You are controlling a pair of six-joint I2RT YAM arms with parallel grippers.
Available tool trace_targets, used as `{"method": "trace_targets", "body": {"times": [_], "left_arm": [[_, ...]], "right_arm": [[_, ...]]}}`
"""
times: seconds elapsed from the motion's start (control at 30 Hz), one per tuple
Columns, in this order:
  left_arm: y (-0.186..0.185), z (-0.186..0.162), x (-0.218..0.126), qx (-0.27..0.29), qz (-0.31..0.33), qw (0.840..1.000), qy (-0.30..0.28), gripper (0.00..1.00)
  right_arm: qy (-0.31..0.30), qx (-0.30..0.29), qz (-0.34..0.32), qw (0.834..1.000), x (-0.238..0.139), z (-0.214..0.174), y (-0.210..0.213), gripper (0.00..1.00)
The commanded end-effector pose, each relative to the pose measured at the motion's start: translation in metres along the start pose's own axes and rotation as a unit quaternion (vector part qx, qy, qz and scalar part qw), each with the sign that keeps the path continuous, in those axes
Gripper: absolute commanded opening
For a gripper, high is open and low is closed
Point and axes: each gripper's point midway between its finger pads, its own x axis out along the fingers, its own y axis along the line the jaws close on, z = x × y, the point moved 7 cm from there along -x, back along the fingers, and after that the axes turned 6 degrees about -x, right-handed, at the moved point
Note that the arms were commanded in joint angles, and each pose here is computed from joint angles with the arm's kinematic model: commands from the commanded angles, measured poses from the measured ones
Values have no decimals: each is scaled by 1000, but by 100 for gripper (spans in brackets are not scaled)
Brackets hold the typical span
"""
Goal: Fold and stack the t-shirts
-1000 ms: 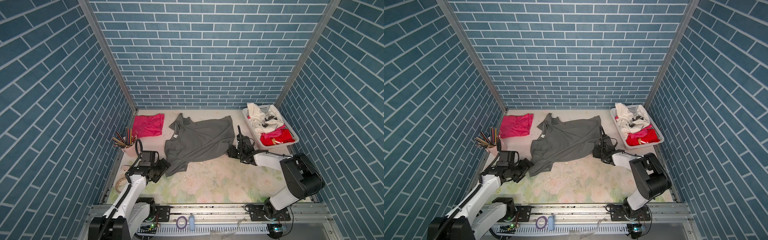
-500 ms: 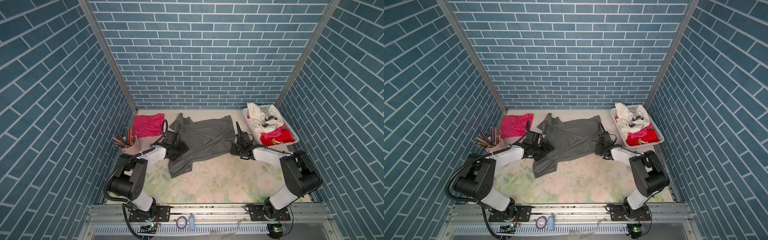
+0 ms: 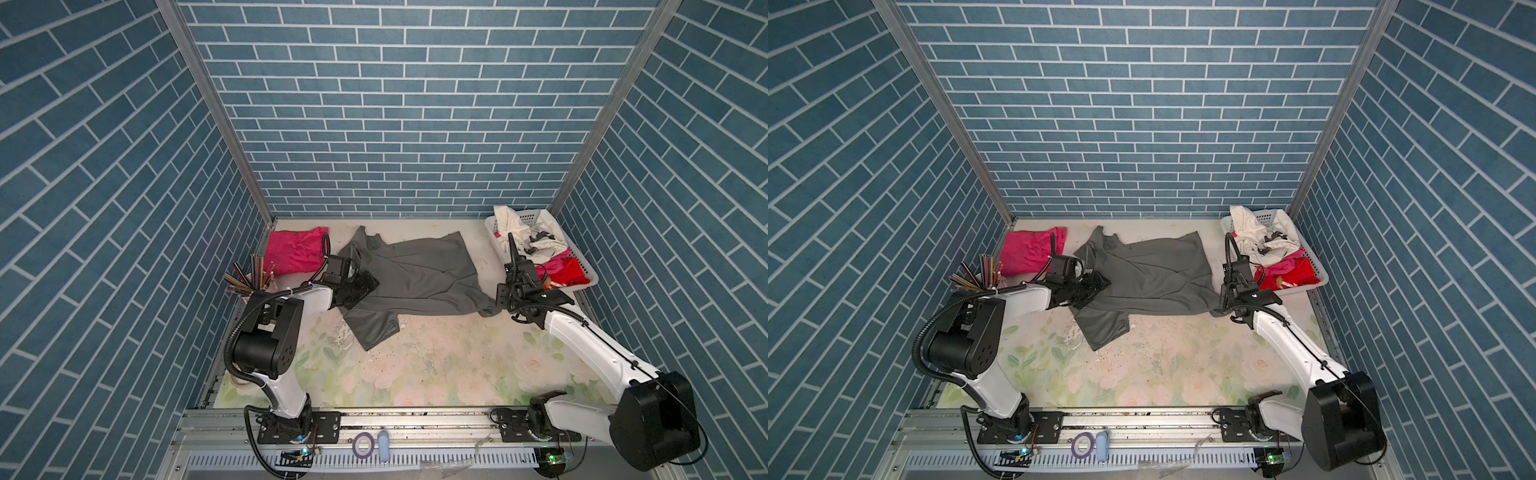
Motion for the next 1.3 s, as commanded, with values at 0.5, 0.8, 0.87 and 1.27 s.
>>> {"method": "trace_targets", "body": {"times": [0.5,0.8,0.87,1.27], "left_arm": [[72,-12,-20,-13,129,991,-13,88],[85,-20,-20,-19,139,990,-4,88],[91,-19,-24,-23,144,989,-6,88],[120,-15,-46,-54,156,986,-23,88]], "right_arm": [[71,254,250,931,48,-57,47,83],[72,341,314,883,58,-55,58,84],[69,354,314,878,61,-55,58,84],[73,423,334,839,81,-58,67,80]]}}
